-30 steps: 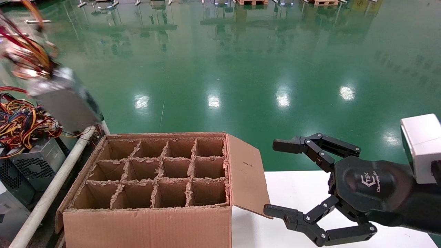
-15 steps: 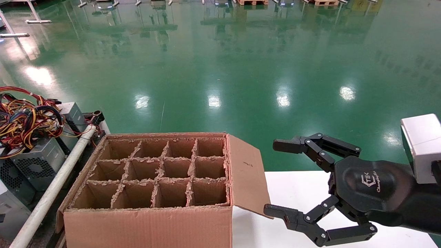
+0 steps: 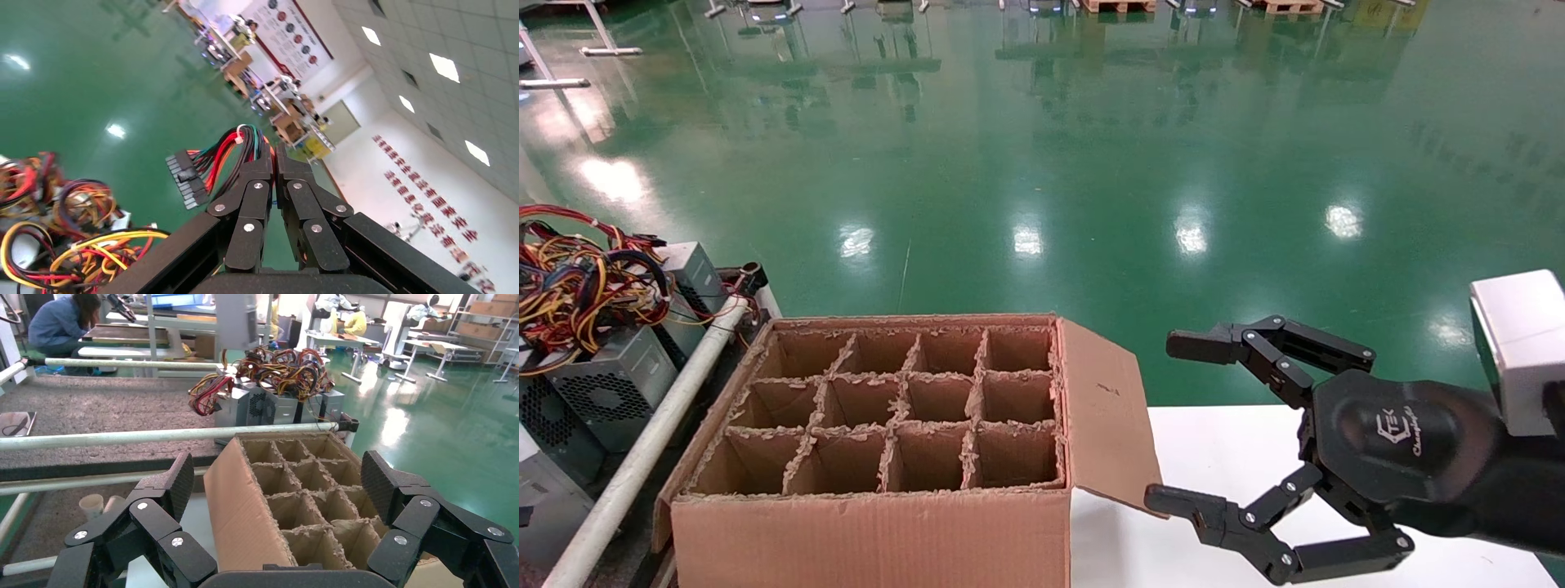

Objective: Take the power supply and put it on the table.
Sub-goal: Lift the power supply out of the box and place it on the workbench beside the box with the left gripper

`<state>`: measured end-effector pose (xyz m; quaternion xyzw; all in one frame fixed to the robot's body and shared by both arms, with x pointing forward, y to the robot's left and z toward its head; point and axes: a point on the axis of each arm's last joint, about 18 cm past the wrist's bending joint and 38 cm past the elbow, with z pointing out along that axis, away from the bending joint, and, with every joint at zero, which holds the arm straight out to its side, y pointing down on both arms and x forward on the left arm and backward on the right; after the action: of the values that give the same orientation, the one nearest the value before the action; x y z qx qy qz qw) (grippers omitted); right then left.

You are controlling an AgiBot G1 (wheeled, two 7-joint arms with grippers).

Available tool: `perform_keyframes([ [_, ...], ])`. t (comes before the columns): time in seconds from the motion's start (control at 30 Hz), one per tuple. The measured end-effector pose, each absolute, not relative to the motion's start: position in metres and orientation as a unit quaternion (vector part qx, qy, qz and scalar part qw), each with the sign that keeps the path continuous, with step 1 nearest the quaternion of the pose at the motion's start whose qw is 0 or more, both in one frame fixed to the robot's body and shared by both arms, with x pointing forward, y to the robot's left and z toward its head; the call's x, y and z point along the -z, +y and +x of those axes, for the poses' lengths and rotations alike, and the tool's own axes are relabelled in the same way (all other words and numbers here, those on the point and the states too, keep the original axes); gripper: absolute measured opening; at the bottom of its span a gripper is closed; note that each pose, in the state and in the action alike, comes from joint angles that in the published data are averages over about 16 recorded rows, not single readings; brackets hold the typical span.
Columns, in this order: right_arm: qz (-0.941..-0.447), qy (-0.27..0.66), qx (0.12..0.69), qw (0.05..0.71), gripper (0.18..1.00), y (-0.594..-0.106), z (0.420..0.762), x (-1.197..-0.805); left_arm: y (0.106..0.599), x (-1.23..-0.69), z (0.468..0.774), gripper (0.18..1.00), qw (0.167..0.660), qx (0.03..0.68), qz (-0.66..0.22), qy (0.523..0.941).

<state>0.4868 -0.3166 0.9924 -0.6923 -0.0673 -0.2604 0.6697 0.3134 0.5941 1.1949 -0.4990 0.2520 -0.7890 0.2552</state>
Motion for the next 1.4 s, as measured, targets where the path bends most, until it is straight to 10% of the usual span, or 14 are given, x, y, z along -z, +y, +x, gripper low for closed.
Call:
perform_keyframes([
  [0.57, -0.692, -0.067, 0.26, 0.67, 1.0, -0.317, 0.487, -0.992, 0.615, -1.157, 0.273, 0.191, 0.233, 0.758, -0.574, 0.204],
  [1.4, -0.692, -0.067, 0.26, 0.67, 1.0, -0.317, 0.487, -0.992, 0.632, -1.093, 0.305, 0.191, 0.201, 0.707, -0.638, 0.23],
])
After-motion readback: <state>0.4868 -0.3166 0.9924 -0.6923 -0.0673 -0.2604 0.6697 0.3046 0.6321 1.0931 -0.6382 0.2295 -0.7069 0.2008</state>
